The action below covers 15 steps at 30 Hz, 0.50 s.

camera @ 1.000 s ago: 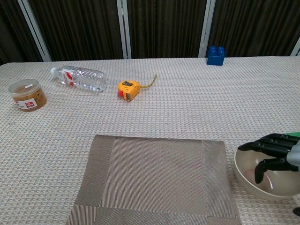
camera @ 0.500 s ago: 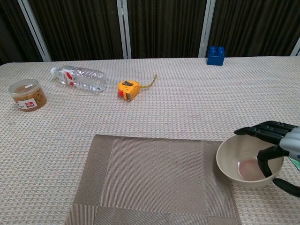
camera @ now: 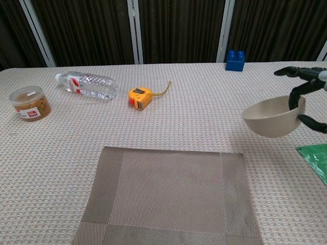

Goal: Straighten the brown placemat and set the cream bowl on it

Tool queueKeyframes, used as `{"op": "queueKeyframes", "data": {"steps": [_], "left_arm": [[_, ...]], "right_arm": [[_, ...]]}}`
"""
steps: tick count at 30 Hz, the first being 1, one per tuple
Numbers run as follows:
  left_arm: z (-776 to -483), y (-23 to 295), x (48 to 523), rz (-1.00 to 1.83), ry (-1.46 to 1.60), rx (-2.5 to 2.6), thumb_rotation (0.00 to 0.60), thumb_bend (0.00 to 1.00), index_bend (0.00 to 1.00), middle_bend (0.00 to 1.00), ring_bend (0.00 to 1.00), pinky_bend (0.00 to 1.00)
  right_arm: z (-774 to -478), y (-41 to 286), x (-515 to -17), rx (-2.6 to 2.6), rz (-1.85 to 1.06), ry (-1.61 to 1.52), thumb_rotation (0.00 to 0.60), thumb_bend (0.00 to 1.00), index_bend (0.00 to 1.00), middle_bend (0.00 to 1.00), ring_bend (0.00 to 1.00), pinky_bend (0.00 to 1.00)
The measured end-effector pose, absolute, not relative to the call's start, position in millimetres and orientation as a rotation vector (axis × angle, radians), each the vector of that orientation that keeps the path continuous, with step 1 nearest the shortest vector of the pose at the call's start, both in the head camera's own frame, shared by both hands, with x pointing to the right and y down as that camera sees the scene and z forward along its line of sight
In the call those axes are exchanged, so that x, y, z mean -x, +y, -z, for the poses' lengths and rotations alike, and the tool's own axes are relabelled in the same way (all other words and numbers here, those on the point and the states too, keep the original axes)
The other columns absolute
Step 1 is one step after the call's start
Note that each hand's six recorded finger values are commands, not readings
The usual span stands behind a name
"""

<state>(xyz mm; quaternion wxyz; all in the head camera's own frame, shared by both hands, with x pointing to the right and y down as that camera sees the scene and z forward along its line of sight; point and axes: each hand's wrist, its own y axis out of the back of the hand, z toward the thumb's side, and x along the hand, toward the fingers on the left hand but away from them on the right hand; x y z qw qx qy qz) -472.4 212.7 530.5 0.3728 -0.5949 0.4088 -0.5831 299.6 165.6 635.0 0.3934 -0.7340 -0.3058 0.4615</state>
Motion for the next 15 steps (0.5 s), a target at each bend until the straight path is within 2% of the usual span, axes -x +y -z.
{"op": "queueKeyframes", "data": {"steps": [8,15], "left_arm": [[-534,212,475,1.513,1.044,1.521,0.600,0.00,0.00,0.00,0.00,0.00],[-536,211,478,1.528,1.050,1.513,0.600,0.00,0.00,0.00,0.00,0.00]], "right_arm": [[-647,104,-312,1.799,-1.267,-0.878,0.600,0.47,0.65,0.00,0.00,0.00],[-678,83,-315,1.760,-1.372,-0.891,0.600,0.47,0.65,0.00,0.00,0.00]]}}
